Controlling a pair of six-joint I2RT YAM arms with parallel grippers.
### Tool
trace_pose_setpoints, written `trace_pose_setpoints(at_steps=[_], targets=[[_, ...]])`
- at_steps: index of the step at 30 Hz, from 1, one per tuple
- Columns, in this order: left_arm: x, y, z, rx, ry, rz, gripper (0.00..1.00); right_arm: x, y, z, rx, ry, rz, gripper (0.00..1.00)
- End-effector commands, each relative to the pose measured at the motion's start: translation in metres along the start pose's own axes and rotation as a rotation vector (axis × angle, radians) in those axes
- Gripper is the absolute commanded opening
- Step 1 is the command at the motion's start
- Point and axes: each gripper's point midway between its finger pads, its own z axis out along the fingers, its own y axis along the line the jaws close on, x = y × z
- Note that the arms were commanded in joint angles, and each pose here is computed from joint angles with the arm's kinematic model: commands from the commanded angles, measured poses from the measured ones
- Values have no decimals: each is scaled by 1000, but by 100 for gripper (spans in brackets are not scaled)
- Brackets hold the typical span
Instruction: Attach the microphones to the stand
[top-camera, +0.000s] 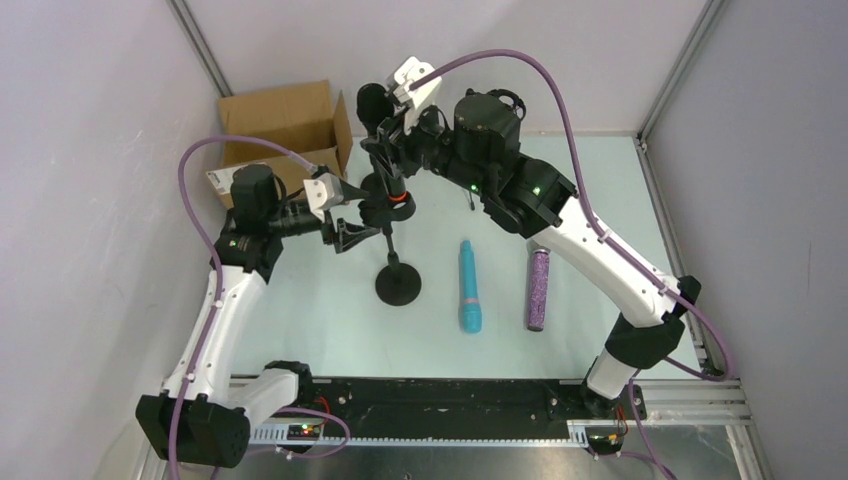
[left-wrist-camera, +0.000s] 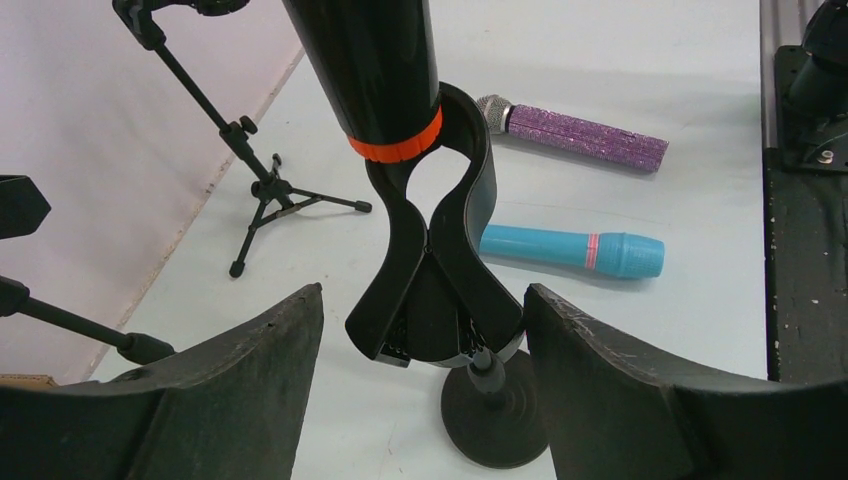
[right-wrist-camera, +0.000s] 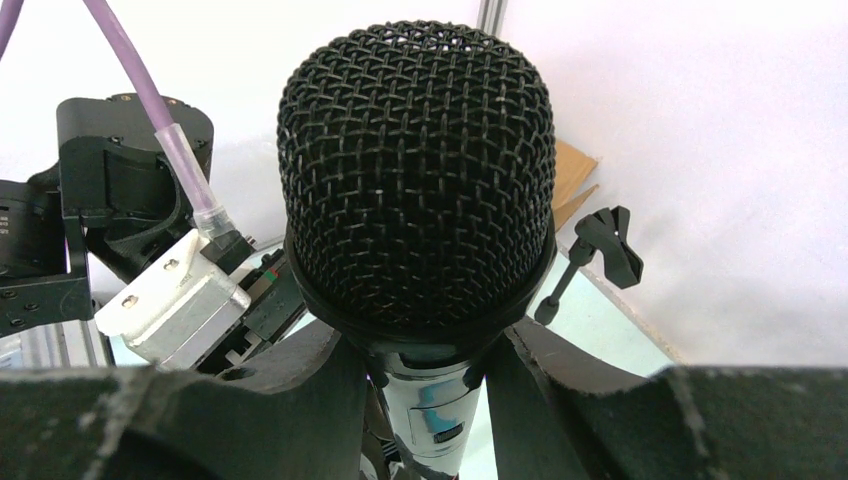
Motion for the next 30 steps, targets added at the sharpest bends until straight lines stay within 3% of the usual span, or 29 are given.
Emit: trace_pose_setpoints(at_steps=[1,11,19,30], targets=[[-22,4,-4,-3,-37,74,78,-31,-2,-6,17,-78,-15,0],[-17,0,-5,-5,-32,65,77,-25,6,-10,16,-55,-23,0],[-14,2,-6,-30,-17,59,85,-20,6,-6,26,-41,-37,0],[-9,2,-3,-8,-19,37,77,-16,5,-7,30,-25,-52,0]])
